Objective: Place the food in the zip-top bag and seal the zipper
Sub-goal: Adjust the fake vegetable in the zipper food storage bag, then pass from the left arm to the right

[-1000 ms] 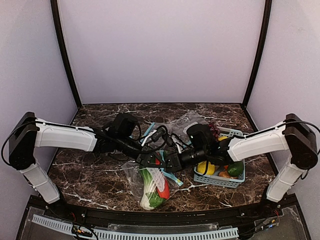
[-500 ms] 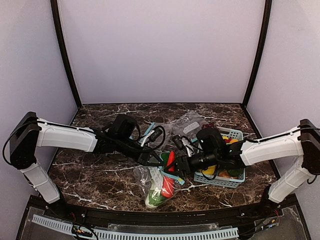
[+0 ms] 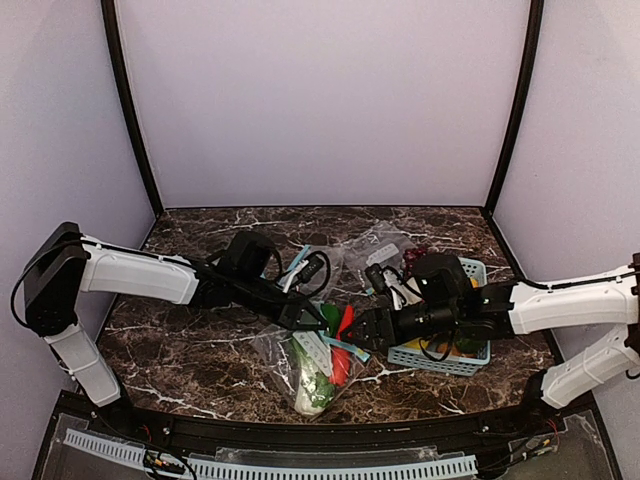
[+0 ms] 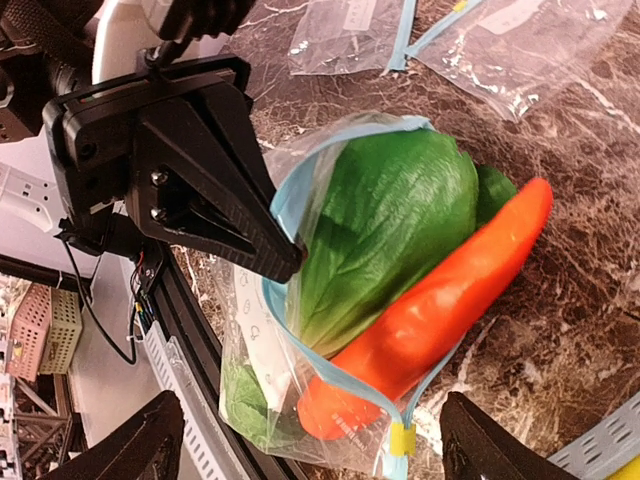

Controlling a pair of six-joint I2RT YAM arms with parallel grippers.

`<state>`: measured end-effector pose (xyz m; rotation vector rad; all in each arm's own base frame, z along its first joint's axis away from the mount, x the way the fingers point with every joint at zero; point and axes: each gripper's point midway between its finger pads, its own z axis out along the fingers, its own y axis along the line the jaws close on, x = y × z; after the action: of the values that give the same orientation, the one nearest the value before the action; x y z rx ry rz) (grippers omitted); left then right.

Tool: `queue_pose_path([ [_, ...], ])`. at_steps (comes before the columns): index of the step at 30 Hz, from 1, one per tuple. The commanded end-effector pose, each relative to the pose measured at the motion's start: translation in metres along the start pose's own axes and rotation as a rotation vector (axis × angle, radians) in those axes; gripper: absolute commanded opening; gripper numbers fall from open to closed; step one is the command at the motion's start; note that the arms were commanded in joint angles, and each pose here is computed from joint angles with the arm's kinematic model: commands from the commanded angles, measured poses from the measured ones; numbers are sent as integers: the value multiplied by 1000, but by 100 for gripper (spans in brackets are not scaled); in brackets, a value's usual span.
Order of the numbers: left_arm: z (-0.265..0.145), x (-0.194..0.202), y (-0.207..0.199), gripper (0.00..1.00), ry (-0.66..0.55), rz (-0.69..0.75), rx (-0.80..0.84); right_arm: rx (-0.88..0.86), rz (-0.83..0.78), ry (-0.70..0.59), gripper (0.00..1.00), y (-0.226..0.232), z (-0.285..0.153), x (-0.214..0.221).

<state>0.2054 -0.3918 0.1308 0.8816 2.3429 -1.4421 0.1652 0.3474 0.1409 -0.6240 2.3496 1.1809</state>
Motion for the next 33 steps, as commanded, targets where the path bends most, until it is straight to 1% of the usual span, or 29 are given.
queue_pose_path([
  [1, -4, -3, -5, 1, -27, 19, 14, 66, 67, 13, 87, -14, -3, 15],
  [6, -5, -5, -7, 1, -30, 23, 20, 86, 94, 44, 86, -17, 3, 30],
  [10, -5, -6, -10, 1, -32, 27, 30, 130, 105, 55, 83, -27, 11, 35],
  [11, -6, -7, -11, 1, -34, 28, 31, 134, 105, 53, 81, -28, 13, 34],
  [13, -7, -7, -13, 1, -36, 32, 35, 119, 96, 51, 74, -26, 17, 32],
  [14, -8, -7, -14, 1, -38, 35, 36, 108, 95, 57, 70, -24, 20, 32],
  [17, -11, -8, -17, 1, -46, 43, 40, 68, 82, 63, 53, -17, 27, 30],
  [19, -12, -9, -19, 1, -49, 49, 44, 65, 76, 57, 44, -17, 30, 27],
  [22, -15, -10, -22, 1, -56, 54, 45, 62, 63, 45, 27, -15, 30, 23],
  [25, -19, -12, -25, 1, -68, 73, 38, 67, 26, 18, 13, -10, 25, 13],
  [30, -35, -24, -37, 1, -104, 139, 0, 143, -127, -41, 1, -1, 3, -16],
  [33, -47, -32, -41, 1, -139, 199, -54, 215, -243, -78, 0, 5, -14, -37],
])
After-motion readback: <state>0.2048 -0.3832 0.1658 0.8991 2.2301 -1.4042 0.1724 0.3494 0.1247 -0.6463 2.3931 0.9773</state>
